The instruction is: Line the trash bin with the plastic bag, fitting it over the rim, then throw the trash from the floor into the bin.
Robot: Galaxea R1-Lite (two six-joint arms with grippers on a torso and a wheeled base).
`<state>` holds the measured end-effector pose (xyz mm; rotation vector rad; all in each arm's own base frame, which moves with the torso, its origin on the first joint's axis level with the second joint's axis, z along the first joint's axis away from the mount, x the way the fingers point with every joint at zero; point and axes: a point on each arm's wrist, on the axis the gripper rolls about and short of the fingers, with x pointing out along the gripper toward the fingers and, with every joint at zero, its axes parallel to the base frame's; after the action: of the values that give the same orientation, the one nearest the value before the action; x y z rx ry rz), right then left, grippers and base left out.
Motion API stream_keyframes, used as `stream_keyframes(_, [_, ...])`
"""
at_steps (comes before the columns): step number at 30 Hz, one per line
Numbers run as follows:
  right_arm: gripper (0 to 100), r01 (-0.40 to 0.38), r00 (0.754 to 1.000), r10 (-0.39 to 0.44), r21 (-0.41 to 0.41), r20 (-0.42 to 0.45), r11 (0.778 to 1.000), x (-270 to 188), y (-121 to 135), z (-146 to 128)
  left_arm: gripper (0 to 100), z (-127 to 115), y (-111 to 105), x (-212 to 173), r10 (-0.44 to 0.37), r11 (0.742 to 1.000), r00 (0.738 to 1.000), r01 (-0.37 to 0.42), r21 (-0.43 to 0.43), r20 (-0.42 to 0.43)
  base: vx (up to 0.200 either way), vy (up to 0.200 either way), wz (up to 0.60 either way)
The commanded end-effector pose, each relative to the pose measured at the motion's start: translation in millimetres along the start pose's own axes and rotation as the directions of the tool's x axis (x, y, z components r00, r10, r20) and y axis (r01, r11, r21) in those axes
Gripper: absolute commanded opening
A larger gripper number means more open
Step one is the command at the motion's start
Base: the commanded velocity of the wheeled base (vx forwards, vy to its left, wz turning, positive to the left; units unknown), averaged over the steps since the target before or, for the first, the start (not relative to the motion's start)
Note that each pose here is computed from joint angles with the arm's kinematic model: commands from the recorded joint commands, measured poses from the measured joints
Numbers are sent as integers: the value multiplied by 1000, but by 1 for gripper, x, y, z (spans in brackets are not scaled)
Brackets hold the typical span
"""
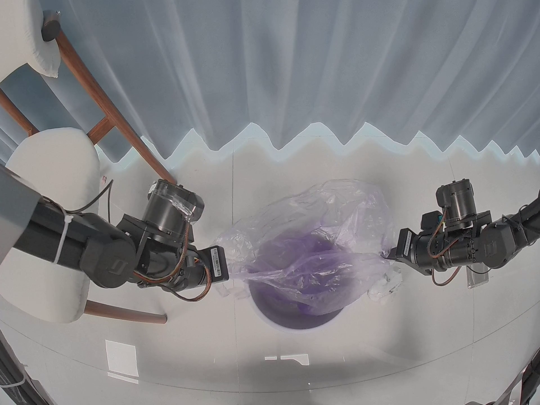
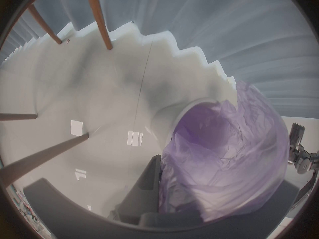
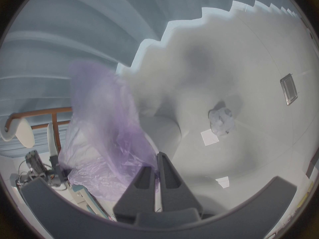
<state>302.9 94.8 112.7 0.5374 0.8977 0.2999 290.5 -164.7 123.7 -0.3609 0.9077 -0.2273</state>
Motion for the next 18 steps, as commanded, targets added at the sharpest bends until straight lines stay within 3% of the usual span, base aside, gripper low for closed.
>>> stream_keyframes(1, [0,0,1000,0,17,25,1000,20,-10,13,0,-8,-2,-28,-20,999,1000,20,-31,-9,0,0,0])
stream_keyframes(7, [0,-56,992,58,-20,116,998,42,-4,32,0,8,-10,-6,-23,998,1000,24,-62,8,0,0,0])
stream_keyframes(12, [0,-42,983,47,-29,180,999,64,-1,56,0,28,-5,29,9,995,1000,-8,-96,14,0,0,0])
stream_keyframes(18, [0,-29,980,33,-25,197,999,76,-4,64,0,34,6,53,51,992,999,-50,-118,1,0,0,0])
